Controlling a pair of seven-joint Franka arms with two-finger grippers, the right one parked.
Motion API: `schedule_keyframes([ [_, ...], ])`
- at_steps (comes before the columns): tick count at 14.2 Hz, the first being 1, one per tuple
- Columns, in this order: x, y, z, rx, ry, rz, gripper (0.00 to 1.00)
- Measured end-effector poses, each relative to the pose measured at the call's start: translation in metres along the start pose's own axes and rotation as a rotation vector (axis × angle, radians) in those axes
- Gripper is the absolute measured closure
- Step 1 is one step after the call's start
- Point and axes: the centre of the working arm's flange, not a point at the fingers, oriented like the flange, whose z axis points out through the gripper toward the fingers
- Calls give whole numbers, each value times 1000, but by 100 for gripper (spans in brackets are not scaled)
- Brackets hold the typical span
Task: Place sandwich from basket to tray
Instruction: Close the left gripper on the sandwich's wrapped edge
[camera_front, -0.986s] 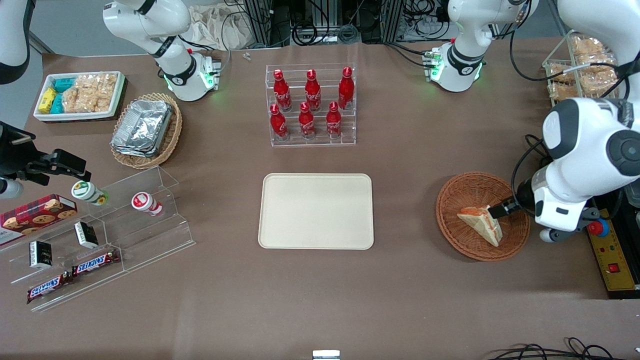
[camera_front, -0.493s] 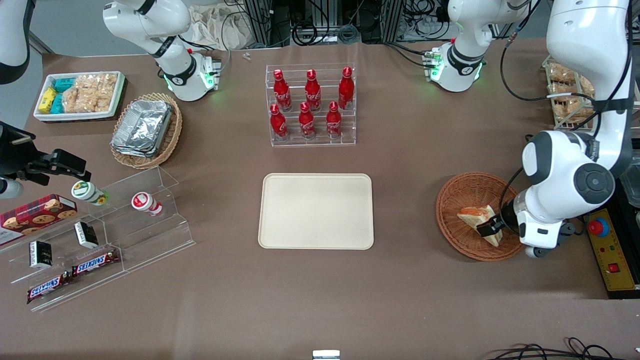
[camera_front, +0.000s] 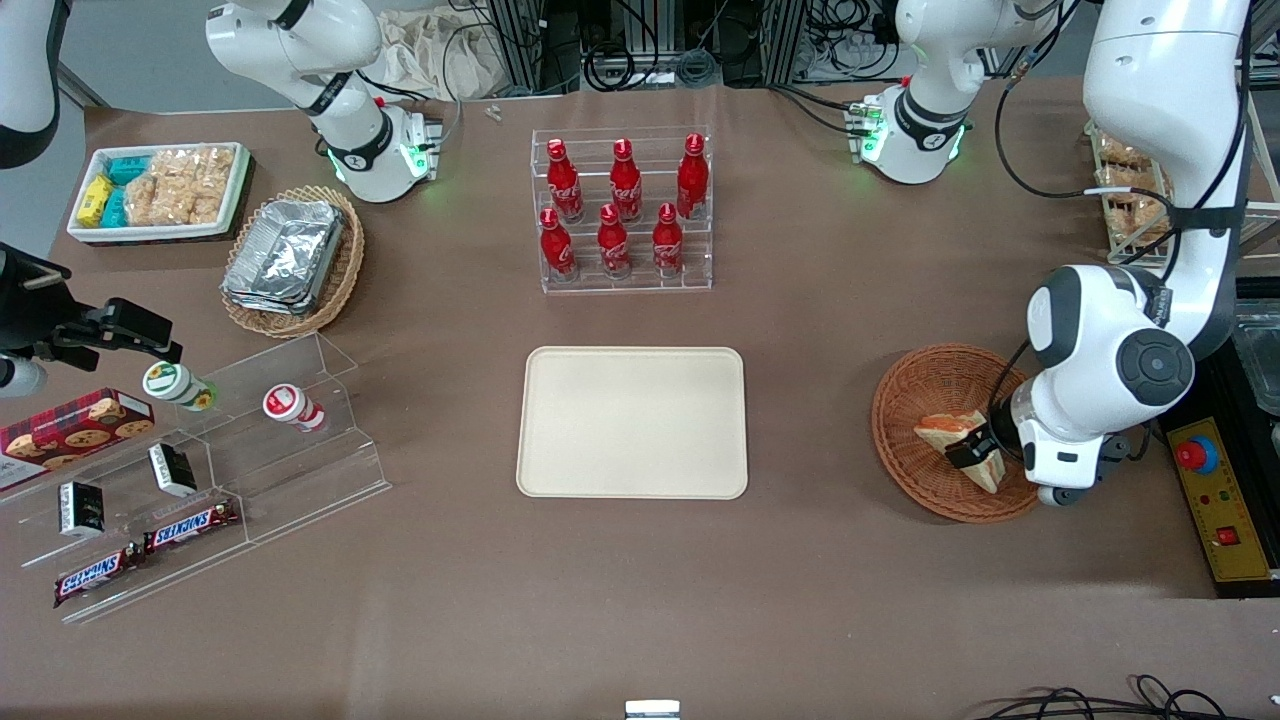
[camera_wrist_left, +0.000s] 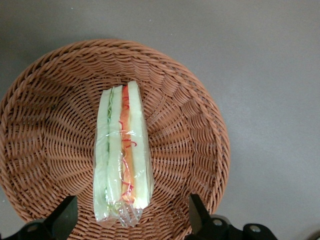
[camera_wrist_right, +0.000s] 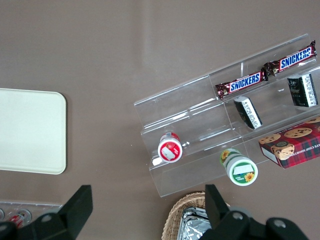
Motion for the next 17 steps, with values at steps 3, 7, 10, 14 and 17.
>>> schedule_keyframes([
  [3, -1, -3, 6, 5, -3, -12, 0],
  [7, -3, -11, 18, 13, -10, -23, 0],
  [10, -5, -13, 23, 12, -9, -25, 0],
  [14, -6, -21, 34, 8, -6, -41, 0],
  [17, -4, -21, 42, 2, -1, -74, 0],
])
